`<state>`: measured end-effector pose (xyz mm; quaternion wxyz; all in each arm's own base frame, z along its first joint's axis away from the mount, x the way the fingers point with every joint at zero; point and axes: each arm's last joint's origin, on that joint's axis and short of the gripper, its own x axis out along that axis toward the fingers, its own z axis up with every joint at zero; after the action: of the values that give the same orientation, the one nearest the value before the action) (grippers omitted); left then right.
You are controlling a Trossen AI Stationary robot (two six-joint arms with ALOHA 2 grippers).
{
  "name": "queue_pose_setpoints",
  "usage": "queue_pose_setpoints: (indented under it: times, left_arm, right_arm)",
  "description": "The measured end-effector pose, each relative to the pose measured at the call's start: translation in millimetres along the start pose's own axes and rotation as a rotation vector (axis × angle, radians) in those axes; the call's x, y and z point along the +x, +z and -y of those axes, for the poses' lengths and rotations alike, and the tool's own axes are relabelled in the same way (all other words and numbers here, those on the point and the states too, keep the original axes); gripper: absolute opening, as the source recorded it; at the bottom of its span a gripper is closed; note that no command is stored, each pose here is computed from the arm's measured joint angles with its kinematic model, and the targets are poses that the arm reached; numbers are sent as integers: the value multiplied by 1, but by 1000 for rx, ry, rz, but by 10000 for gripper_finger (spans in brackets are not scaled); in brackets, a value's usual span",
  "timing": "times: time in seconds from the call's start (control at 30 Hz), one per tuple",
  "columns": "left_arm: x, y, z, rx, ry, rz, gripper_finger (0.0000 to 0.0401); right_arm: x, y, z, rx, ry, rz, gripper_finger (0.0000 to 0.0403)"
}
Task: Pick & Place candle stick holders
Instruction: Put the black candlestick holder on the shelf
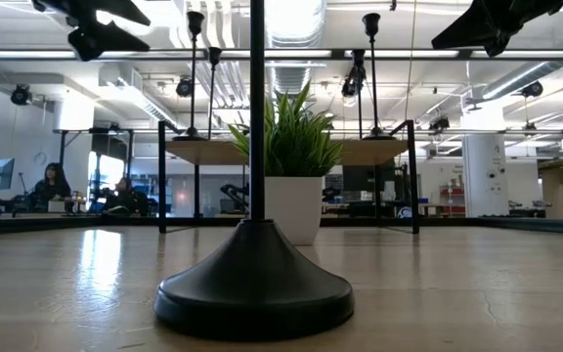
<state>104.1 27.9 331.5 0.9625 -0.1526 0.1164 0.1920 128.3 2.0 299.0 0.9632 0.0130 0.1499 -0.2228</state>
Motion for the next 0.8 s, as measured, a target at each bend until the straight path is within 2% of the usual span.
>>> queue_pose_setpoints:
  times: [0.23,0.5,0.67,0.8]
  left_arm:
    - [13,-22,13,5,-129,-65,259]
    - [35,-51,43,46,-346,-42,249]
    - [50,-79,55,114,-368,-52,248]
    - [65,-96,62,173,-402,-8,248]
  right_arm:
    - [0,0,0,10,-1,0,8]
    - [0,0,0,11,-3,0,8]
    - [0,0,0,10,-4,1,8]
    - [0,0,0,4,-10,1,8]
